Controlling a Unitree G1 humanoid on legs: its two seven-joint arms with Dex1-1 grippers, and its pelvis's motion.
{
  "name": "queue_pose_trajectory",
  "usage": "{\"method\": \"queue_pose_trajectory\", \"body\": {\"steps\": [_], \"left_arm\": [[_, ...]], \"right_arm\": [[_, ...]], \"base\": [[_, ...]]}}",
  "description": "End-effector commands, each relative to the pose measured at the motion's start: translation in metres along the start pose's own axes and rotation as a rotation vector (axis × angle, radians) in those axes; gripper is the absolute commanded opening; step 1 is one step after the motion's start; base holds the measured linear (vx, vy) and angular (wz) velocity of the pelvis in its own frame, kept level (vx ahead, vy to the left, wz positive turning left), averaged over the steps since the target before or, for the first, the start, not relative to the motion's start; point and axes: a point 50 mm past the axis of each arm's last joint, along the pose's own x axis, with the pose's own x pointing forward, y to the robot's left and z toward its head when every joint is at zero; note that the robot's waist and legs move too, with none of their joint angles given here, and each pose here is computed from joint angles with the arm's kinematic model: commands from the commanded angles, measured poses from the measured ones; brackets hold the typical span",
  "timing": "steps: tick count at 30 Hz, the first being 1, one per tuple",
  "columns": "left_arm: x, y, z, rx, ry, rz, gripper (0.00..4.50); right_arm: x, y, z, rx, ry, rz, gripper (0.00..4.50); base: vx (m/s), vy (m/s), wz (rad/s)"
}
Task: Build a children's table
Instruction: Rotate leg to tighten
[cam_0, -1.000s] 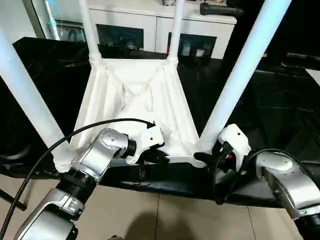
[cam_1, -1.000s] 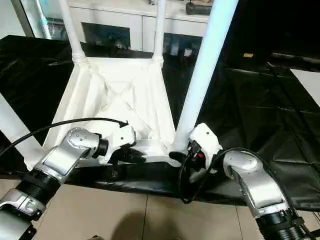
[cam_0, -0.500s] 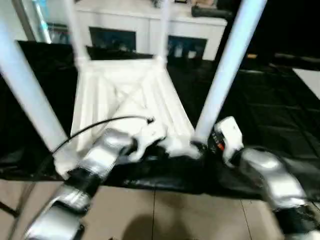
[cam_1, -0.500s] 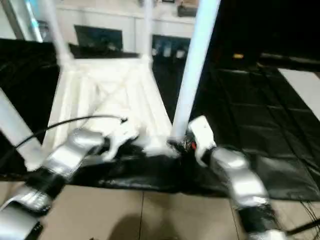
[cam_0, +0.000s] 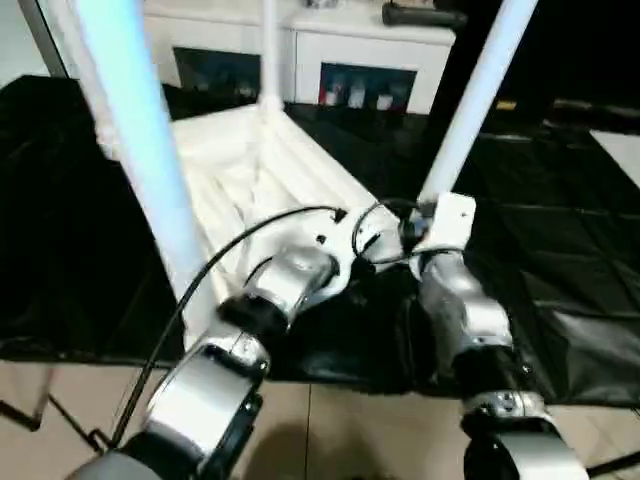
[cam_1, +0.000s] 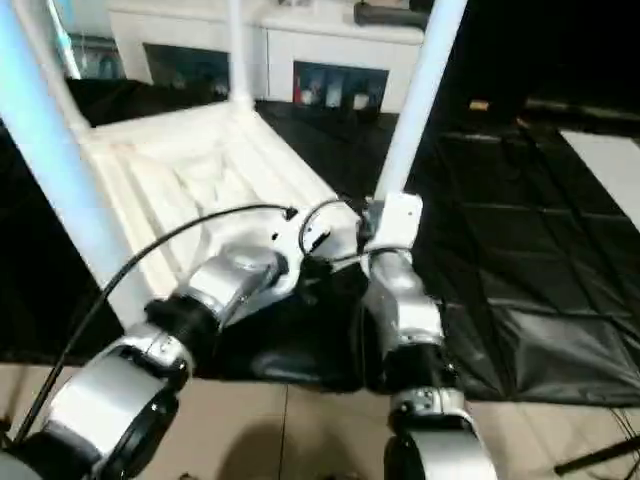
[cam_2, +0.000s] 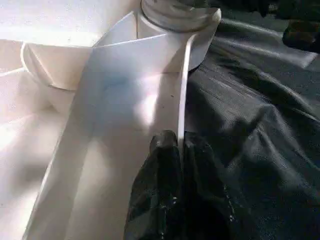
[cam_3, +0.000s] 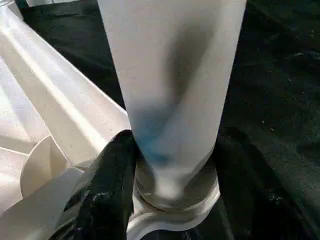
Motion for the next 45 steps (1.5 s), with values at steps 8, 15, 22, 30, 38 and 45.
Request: {"method": "queue_pose_trajectory", "body": {"steps": [8,15,22,30,38,45], "left_arm": [[-0.018,0.031,0.005,0.076,-0.100,0.113,0.00],[-0.027,0.028,-0.022,0.152,-0.008,-0.073,0.00],[-0.052,0.020,-0.038,0.291,-0.021,-0.390,0.00],[-0.070,0.014,-0.043,0.367,0.036,-0.549,0.00],[-0.074,0.015,-0.044,0.367,0.039,-0.529,0.00],[-0.074,0.017,-0.043,0.365,0.039,-0.521,0.00]], "right_arm": [[-0.012,0.009,-0.012,-0.003,0.016,0.139,2.68],[-0.040,-0.036,0.004,-0.186,-0.084,0.323,3.35],[-0.080,-0.079,-0.004,-0.409,0.095,0.697,3.89],[-0.085,-0.076,-0.015,-0.570,0.190,0.833,4.27],[-0.079,-0.065,-0.017,-0.550,0.175,0.879,4.27],[-0.074,-0.066,-0.013,-0.558,0.161,0.875,3.92]], "base": [[0.000,0.000,0.00],[0.000,0.000,0.00],[0.000,0.000,0.00],[0.000,0.000,0.00],[0.000,0.000,0.00],[0.000,0.000,0.00]]}}
